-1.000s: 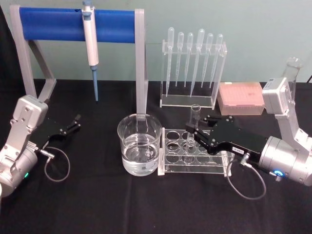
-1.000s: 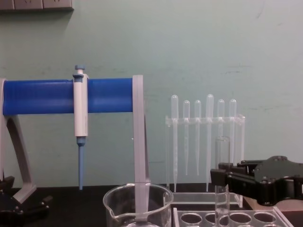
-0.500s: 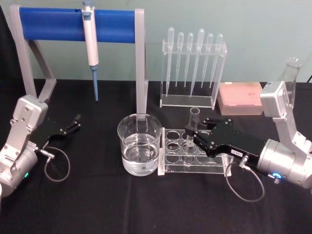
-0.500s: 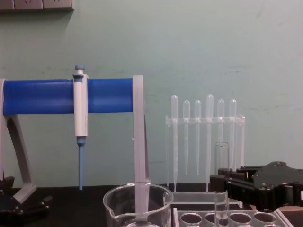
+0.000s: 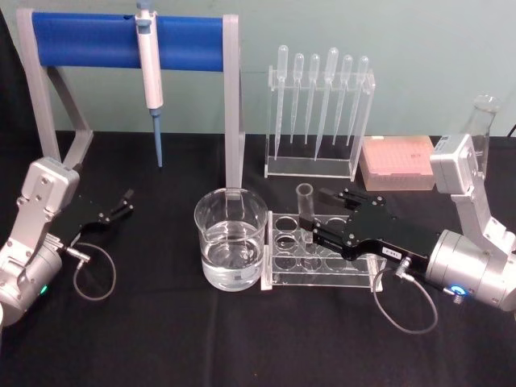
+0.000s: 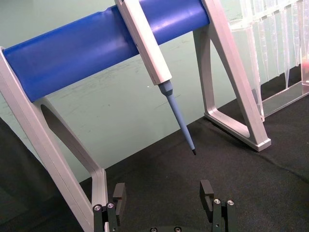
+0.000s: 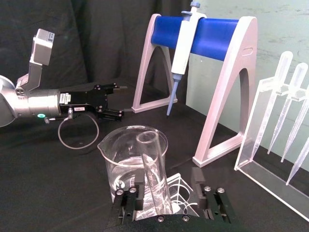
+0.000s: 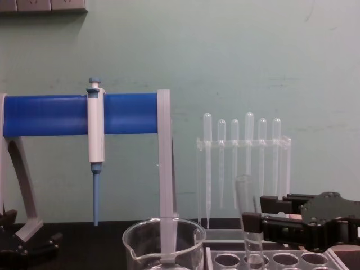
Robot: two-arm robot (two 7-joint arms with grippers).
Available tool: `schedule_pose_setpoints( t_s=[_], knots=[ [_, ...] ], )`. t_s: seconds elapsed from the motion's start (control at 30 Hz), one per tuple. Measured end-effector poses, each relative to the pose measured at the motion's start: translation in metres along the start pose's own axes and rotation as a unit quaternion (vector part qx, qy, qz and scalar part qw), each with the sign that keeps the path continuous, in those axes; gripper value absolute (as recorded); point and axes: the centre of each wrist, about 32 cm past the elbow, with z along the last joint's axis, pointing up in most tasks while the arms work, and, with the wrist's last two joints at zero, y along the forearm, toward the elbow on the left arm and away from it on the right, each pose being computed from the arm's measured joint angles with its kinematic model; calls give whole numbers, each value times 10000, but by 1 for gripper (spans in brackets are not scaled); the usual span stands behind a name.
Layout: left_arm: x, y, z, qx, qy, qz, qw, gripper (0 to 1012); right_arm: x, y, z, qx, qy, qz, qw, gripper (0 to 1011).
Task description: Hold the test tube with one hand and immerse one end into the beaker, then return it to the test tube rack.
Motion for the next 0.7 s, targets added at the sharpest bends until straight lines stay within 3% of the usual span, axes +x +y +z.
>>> schedule_pose_setpoints(
  t_s=[0.13,0.47,0.57,0.7],
  knots=[
    [0,0,0,0,0,0,10000,1000,0,0,3,1,-2,1,10000,693],
    [0,0,0,0,0,0,10000,1000,-69,31,276,331,-288,59,9990,969],
    [0,0,0,0,0,0,10000,1000,-113,-13,321,426,-334,-194,9983,1002],
    [0,0,0,0,0,0,10000,1000,-183,-96,268,529,-285,-752,9954,1002]
  ],
)
